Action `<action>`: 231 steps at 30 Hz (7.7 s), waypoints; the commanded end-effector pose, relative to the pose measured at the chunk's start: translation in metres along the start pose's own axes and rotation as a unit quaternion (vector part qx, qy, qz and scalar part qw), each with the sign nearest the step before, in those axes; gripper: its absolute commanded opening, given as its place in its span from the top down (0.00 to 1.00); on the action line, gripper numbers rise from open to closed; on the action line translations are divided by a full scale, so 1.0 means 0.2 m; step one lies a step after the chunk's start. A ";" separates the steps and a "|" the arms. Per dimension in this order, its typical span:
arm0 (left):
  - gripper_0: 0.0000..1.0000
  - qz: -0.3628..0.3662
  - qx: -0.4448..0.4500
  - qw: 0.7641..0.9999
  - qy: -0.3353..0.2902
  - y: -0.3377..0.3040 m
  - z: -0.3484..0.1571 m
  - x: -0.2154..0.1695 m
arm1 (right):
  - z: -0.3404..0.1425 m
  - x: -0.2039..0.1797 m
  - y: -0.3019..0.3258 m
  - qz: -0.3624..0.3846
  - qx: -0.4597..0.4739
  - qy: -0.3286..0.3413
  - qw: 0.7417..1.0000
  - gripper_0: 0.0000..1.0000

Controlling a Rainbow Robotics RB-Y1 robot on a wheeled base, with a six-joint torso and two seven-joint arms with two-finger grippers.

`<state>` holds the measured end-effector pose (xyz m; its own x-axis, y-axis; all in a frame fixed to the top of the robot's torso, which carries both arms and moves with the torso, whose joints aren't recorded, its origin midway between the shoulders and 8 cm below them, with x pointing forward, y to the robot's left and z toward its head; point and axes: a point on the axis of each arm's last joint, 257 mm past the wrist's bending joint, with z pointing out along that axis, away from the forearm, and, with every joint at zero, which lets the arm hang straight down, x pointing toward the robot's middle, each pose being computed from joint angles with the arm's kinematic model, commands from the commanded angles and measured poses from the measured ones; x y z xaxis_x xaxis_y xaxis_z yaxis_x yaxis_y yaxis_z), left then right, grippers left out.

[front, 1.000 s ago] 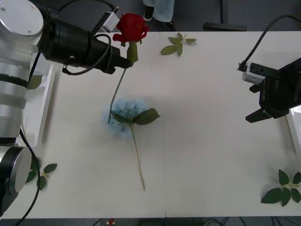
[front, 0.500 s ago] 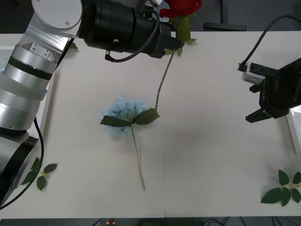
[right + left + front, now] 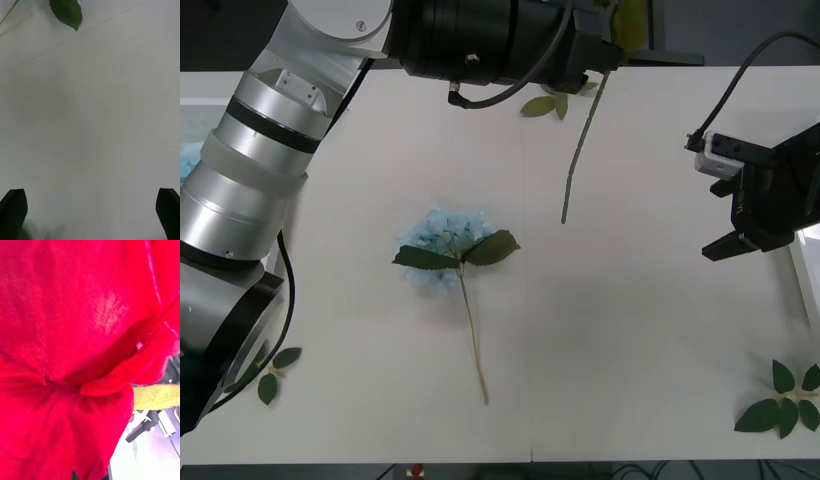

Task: Place the red flowers into the right box and the blue flowers into the left box. If a person shows an open palm, hand one flower to the person first, then continue sorting.

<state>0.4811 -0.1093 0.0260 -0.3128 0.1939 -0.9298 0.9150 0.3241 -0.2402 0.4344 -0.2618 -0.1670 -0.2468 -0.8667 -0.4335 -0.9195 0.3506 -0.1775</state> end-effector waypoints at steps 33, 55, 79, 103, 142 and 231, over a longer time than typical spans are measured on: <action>1.00 0.030 0.022 0.999 -0.013 -0.19 0.09 -0.11 | -0.15 -0.57 0.08 0.330 -0.160 -0.347 0.863 0.00; 1.00 0.029 0.023 0.999 -0.014 -0.19 0.09 -0.11 | -0.07 -0.85 0.08 0.379 -0.189 -0.435 0.794 1.00; 1.00 0.029 0.023 0.999 -0.014 -0.19 0.09 -0.11 | -0.12 -0.92 0.02 0.418 -0.200 -0.469 0.752 1.00; 1.00 0.030 0.024 0.999 -0.014 -0.19 0.09 -0.11 | -0.08 -0.47 -0.13 0.385 -0.115 -0.386 0.831 0.13; 1.00 0.017 0.024 0.999 -0.034 -0.20 0.13 -0.14 | -0.16 -1.09 0.18 0.416 -0.186 -0.464 0.760 0.13; 0.00 -0.229 -0.275 0.895 0.266 0.22 -0.61 0.77 | -0.65 1.43 -0.63 0.524 0.152 0.060 0.836 1.00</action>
<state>0.4521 0.0349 -0.0802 -0.8166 0.3254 -0.4768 0.4928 0.8231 -0.2823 0.4309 -0.5937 -0.1518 -0.9196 -0.0854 -0.3836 -0.1029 0.9944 0.0254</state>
